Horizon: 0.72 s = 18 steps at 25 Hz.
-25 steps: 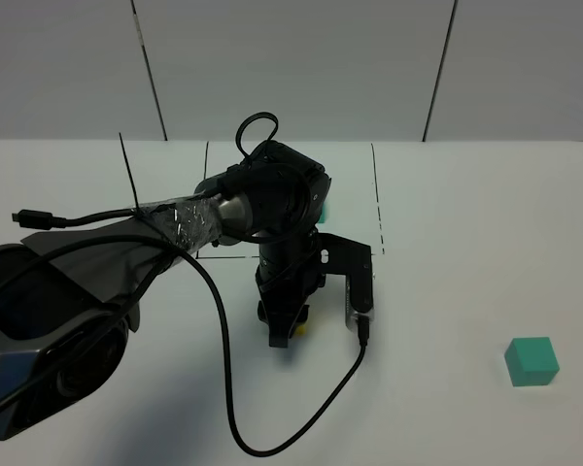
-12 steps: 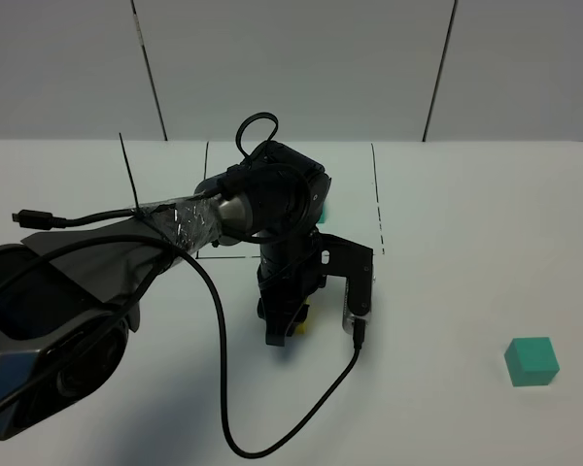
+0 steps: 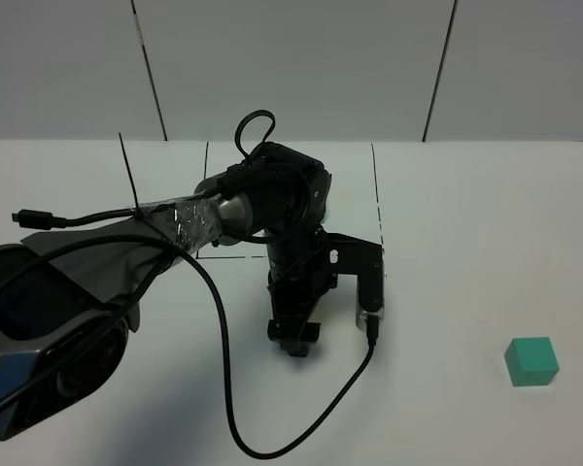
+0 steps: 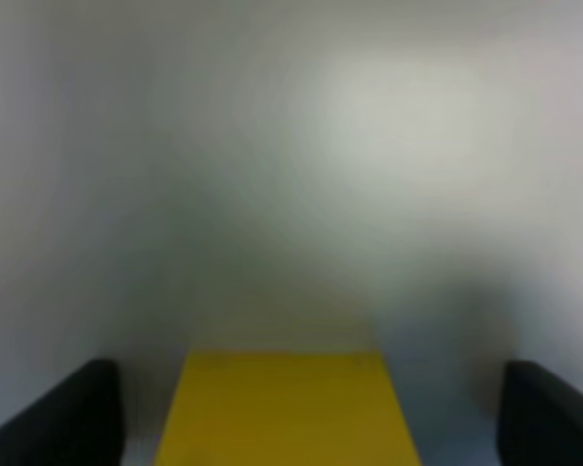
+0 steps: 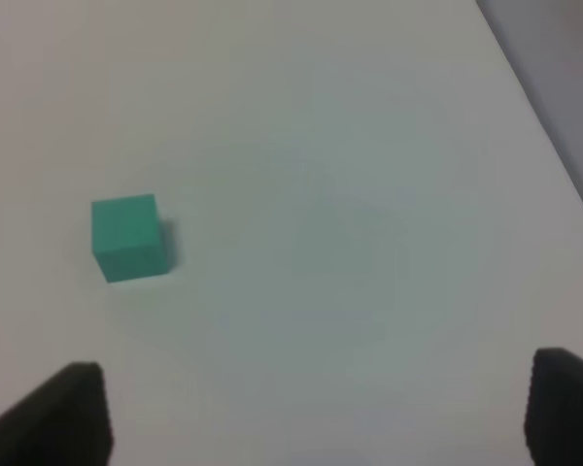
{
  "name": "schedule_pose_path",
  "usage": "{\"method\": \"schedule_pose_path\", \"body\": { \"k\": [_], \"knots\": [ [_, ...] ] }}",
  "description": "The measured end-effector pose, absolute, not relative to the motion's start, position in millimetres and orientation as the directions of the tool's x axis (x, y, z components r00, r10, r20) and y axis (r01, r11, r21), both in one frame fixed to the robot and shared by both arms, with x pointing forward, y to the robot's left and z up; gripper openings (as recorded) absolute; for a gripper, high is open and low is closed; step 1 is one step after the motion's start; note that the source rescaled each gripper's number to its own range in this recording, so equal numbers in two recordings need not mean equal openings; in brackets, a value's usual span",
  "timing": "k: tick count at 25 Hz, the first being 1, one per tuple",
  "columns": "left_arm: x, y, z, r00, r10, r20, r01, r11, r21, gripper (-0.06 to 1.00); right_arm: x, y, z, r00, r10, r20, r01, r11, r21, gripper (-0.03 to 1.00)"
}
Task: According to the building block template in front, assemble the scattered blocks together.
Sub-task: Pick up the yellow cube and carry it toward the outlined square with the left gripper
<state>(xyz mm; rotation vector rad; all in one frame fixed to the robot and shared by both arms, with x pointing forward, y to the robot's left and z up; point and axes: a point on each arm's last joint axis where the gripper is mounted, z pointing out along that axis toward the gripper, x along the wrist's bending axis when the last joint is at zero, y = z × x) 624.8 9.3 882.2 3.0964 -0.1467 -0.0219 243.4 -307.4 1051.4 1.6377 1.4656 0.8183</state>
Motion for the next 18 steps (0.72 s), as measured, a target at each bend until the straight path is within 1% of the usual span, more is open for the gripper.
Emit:
{"method": "schedule_pose_path", "body": {
  "k": [1,3,7,10,18],
  "knots": [
    [624.8,9.2,882.2,0.995,-0.094,-0.011,-0.094,-0.995,0.043,0.95,243.4,-307.4,1051.4,0.129,0.991,-0.033,0.492,-0.036,0.87,0.72],
    [624.9,9.1,882.4,0.996,-0.094,-0.011,-0.093,-0.995,0.044,1.0,243.4,-307.4,1051.4,0.129,0.991,-0.033,0.492,-0.036,0.87,0.72],
    [625.0,9.0,882.9,0.996,-0.091,-0.012,-0.091,-0.995,0.043,1.0,243.4,-307.4,1051.4,0.129,0.991,-0.033,0.492,-0.036,0.87,0.72],
    [625.3,9.3,883.2,0.998,-0.059,-0.011,-0.059,-0.997,0.04,1.0,243.4,-307.4,1051.4,0.129,0.991,-0.033,0.492,-0.036,0.87,0.72],
    [632.4,16.0,889.9,0.988,0.141,0.056,0.143,-0.989,-0.047,1.0,243.4,-307.4,1051.4,0.129,0.991,-0.033,0.492,-0.036,0.87,0.72]
  ]
}}
